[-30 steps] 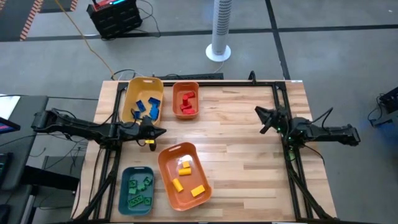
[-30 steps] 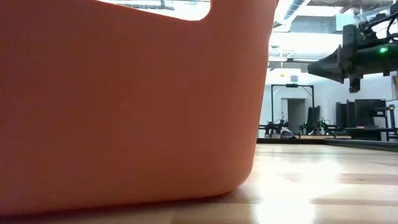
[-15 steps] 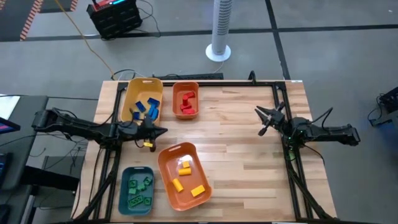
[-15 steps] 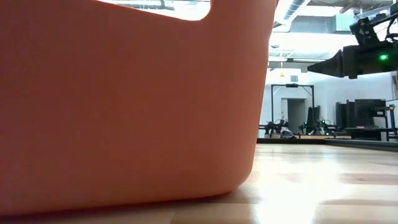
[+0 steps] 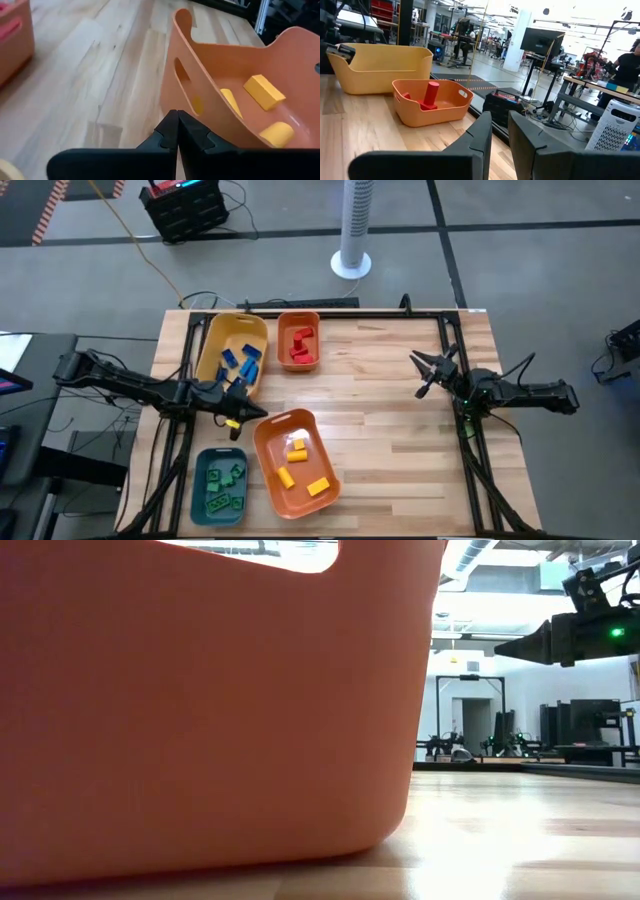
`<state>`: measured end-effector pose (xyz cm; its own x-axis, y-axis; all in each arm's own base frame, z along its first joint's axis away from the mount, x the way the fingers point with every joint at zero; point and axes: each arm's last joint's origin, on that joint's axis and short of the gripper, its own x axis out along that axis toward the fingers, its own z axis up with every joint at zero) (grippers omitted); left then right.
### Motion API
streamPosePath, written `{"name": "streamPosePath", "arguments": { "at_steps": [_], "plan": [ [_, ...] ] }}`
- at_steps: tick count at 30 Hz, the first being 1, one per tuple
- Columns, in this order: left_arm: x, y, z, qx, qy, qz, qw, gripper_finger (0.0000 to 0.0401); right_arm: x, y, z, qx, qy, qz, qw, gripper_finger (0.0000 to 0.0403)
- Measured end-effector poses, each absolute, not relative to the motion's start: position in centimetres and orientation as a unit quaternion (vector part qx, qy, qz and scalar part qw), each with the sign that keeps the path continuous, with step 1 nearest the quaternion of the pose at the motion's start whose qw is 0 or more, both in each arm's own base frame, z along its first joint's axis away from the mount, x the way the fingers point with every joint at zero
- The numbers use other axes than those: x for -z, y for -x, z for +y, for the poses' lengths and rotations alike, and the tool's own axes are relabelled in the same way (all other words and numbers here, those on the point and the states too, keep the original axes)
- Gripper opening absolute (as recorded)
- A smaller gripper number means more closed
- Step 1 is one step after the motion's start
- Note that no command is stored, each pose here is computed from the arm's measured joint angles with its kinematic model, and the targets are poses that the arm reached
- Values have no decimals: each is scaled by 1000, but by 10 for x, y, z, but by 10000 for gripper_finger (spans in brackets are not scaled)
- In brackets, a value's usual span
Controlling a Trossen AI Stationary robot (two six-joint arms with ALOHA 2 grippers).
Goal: Sort blocks
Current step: Return to Home Position
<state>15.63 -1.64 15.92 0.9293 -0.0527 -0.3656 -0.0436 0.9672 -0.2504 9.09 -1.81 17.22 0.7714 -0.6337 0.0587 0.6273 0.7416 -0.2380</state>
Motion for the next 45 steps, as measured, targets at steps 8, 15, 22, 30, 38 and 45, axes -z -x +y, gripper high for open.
{"name": "streamPosePath", "arguments": {
  "at_steps": [8, 15, 22, 30, 38, 45],
  "plan": [
    [-158, -156, -16, 5, 104, 191, 976, 0, -173, -91, -18, 337, 121, 9, 934, 76],
    [-159, -156, -16, 12, 69, 188, 980, 0, -173, -91, -18, 337, 121, 8, 934, 76],
    [-169, -160, -17, 13, 70, 174, 982, 0, -173, -91, -18, 337, 120, 8, 934, 76],
    [-178, -163, -14, 17, -17, 131, 991, 0, -173, -91, -18, 337, 120, 7, 934, 76],
    [-187, -165, -14, 19, -36, 81, 996, 0, -173, -91, -18, 337, 120, 8, 934, 76],
    [-181, -163, -14, 18, -22, 111, 993, 0, -173, -91, -18, 337, 120, 7, 934, 76]
  ]
}}
